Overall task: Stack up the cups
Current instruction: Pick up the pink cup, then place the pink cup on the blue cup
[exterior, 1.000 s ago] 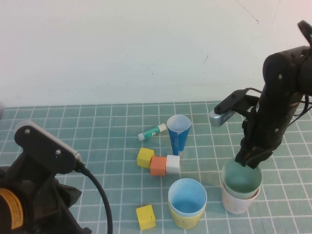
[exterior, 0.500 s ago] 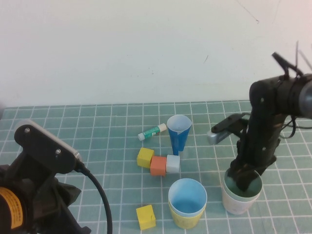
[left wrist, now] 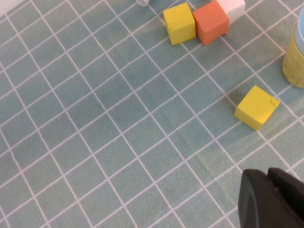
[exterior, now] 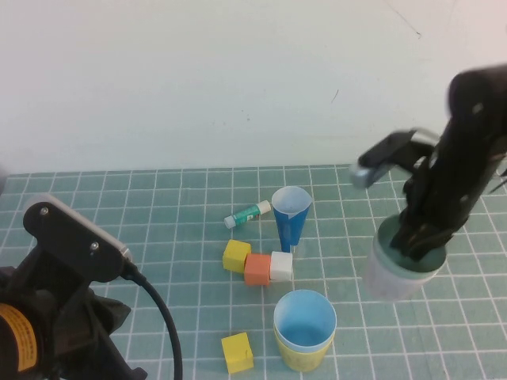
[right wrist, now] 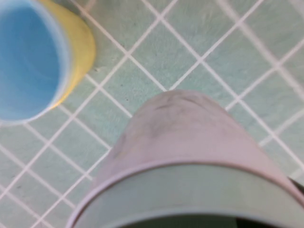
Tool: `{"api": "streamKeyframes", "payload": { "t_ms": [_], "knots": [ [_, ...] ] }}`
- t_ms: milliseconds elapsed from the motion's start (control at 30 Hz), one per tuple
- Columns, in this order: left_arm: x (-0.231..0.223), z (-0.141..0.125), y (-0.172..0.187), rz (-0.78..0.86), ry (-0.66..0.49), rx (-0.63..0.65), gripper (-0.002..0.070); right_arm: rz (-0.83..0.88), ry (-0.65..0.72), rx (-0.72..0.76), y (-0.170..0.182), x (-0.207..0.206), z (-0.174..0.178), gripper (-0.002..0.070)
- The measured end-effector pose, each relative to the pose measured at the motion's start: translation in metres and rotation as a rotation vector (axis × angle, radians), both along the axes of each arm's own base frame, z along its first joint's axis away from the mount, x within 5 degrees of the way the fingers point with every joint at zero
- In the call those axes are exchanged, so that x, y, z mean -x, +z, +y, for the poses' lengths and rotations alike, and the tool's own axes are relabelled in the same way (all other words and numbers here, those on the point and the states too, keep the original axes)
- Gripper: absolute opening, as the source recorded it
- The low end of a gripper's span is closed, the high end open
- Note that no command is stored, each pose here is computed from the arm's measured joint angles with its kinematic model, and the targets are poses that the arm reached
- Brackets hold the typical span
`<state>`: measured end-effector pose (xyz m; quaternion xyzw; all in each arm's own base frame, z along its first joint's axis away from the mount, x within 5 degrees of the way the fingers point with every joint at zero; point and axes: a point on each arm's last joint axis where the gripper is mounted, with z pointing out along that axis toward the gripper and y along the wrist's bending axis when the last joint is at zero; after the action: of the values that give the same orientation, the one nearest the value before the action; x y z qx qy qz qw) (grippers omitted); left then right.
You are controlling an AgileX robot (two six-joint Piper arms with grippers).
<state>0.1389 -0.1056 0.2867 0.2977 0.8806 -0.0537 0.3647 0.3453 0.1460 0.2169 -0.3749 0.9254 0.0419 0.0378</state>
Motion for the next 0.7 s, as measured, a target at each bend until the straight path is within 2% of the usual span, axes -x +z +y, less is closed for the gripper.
{"api": "streamKeyframes", "payload": {
  "t_ms": [133,233,433,700],
  "knots": [
    [0.000,0.000,0.000,-0.001,0.001,0.003,-0.0001,-0.102,0.027,-0.042,0.057,0.025,-0.002,0.0046],
    [0.000,0.000,0.000,0.000,0.002,0.004,-0.0001,-0.123,0.091,-0.055,0.073,0.042,0.012,0.0046],
    [0.000,0.000,0.000,-0.001,0.002,0.004,-0.0001,-0.128,0.214,-0.066,0.058,0.055,0.055,0.0046],
    [0.000,0.000,0.000,-0.001,0.002,0.004,-0.0001,-0.095,0.211,-0.084,0.026,0.043,0.072,0.0045]
  ]
}}
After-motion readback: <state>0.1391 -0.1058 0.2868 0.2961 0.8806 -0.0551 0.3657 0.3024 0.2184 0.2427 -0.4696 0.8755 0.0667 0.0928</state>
